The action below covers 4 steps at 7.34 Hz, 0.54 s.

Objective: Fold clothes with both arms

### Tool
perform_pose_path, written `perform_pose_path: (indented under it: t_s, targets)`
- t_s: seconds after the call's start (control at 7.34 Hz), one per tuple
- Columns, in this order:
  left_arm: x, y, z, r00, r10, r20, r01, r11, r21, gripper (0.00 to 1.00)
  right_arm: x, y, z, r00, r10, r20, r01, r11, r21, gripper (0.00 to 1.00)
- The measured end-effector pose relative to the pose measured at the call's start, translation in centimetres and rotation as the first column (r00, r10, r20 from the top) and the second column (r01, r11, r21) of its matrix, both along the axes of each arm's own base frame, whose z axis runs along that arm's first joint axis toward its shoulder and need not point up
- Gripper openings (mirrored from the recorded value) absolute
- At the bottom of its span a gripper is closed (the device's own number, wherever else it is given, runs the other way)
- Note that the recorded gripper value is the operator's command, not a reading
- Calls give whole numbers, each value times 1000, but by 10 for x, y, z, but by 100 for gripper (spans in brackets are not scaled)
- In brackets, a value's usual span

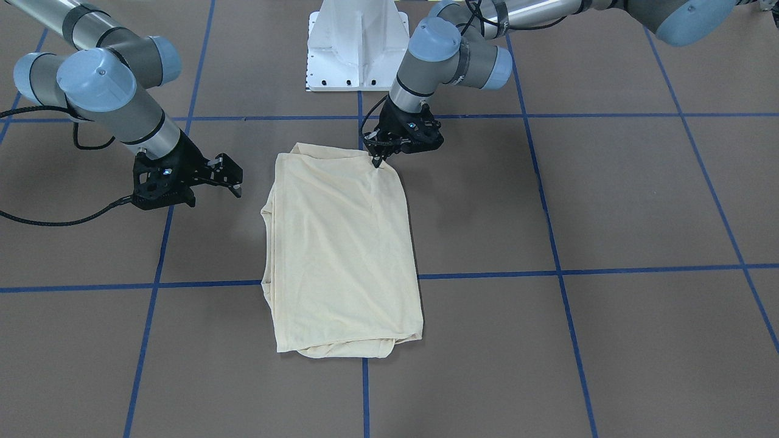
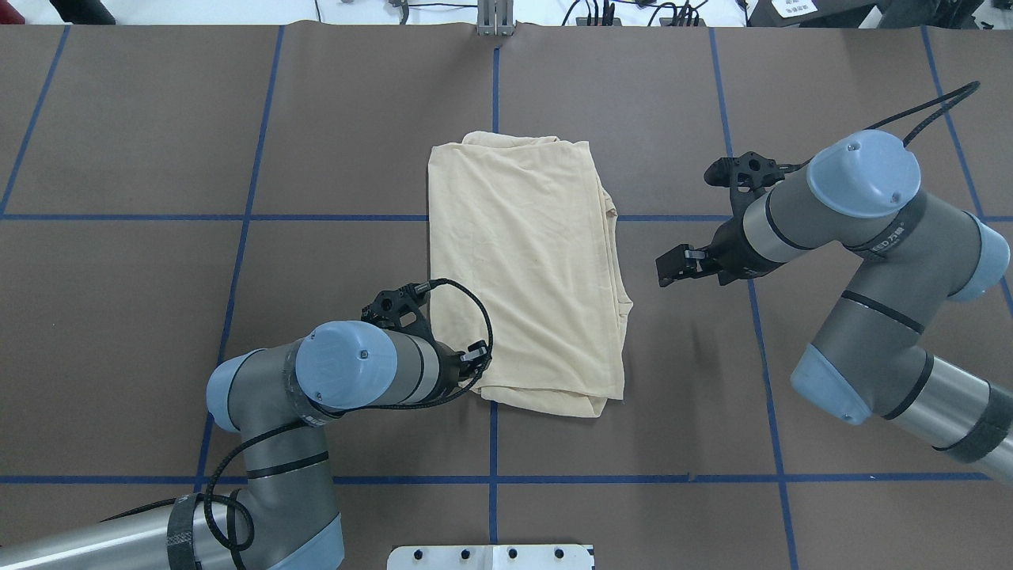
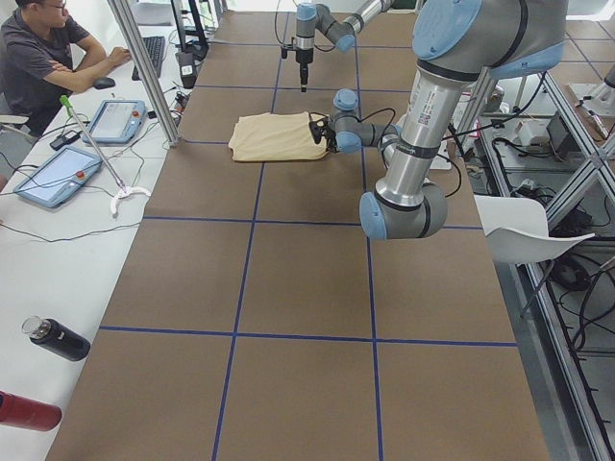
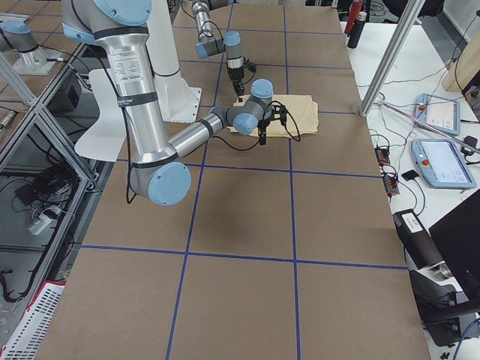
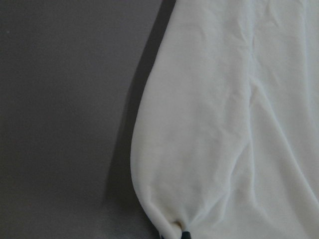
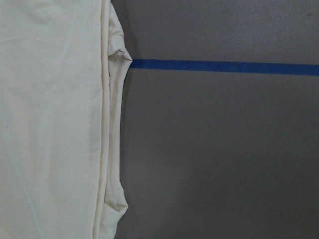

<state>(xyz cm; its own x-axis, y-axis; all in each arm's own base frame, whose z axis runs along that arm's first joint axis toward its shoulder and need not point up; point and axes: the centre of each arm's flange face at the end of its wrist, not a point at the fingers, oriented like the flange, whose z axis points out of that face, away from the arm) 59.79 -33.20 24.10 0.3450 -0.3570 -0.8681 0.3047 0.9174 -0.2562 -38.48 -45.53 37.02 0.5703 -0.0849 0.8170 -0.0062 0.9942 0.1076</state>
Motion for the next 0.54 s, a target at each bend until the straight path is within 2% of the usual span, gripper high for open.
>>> perform_pose_path:
  t_s: [0.27, 0.54]
  targets:
    - [-13, -4, -11, 1000, -10, -25, 10, 1000, 7, 0, 0, 1, 0, 1000, 6, 0, -6, 1000, -6, 100]
    - [-23, -4, -21, 999, -13, -49, 14, 1000, 15, 0, -5, 8, -8, 999, 53, 11, -52, 997, -64, 100]
